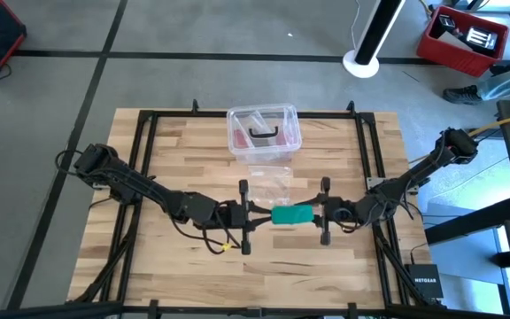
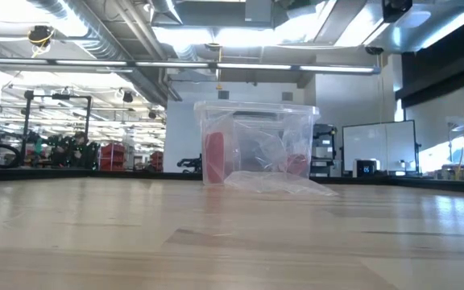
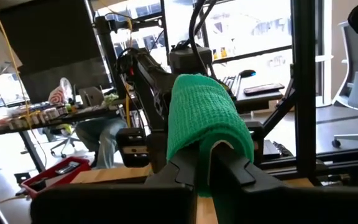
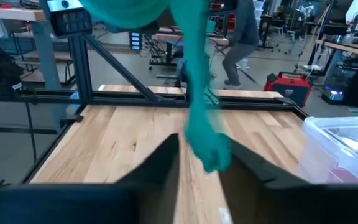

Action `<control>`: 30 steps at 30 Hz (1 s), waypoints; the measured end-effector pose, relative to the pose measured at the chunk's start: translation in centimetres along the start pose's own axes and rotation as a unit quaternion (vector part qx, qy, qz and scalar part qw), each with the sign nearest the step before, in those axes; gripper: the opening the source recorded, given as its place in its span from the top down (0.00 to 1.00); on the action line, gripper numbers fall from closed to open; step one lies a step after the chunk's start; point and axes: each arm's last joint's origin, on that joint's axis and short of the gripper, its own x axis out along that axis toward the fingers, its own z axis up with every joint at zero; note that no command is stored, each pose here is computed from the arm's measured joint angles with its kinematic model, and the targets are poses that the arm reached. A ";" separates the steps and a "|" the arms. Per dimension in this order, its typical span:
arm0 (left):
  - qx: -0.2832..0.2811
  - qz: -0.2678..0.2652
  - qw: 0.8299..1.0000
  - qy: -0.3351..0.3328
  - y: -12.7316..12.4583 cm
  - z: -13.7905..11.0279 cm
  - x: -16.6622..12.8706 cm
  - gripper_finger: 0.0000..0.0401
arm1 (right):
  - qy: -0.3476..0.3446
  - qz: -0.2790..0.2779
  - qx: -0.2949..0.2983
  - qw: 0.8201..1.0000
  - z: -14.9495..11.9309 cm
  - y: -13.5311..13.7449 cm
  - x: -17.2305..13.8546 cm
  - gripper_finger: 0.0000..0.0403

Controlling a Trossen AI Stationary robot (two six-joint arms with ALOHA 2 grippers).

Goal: Roll bandage
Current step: Roll the green bandage

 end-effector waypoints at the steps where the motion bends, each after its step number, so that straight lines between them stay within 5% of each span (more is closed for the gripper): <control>1: 0.001 -0.002 1.000 0.001 -0.1 0.0 0.0 0.96 | 0.000 0.000 -0.002 1.000 0.0 0.0 0.0 0.70; 6: 0.007 -0.007 1.000 -0.001 -0.4 0.1 -0.2 0.96 | 0.001 -0.002 -0.026 1.000 0.0 0.0 0.0 0.56; 11: 0.009 -0.007 1.000 0.000 -0.4 0.1 -0.2 0.96 | 0.000 0.040 -0.026 0.999 0.0 0.3 0.0 0.55; 21: 0.007 -0.005 1.000 -0.004 -0.3 0.2 -0.2 0.96 | -0.025 0.046 -0.010 0.999 0.5 0.4 0.0 0.71; 26: 0.005 -0.005 1.000 -0.004 -0.3 0.2 -0.2 0.96 | -0.034 0.035 -0.039 0.998 0.3 0.7 0.6 0.95; 30: -0.019 -0.040 0.999 -0.027 -0.5 0.5 -0.2 0.96 | -0.024 0.000 -0.068 0.997 -0.2 0.8 1.0 0.96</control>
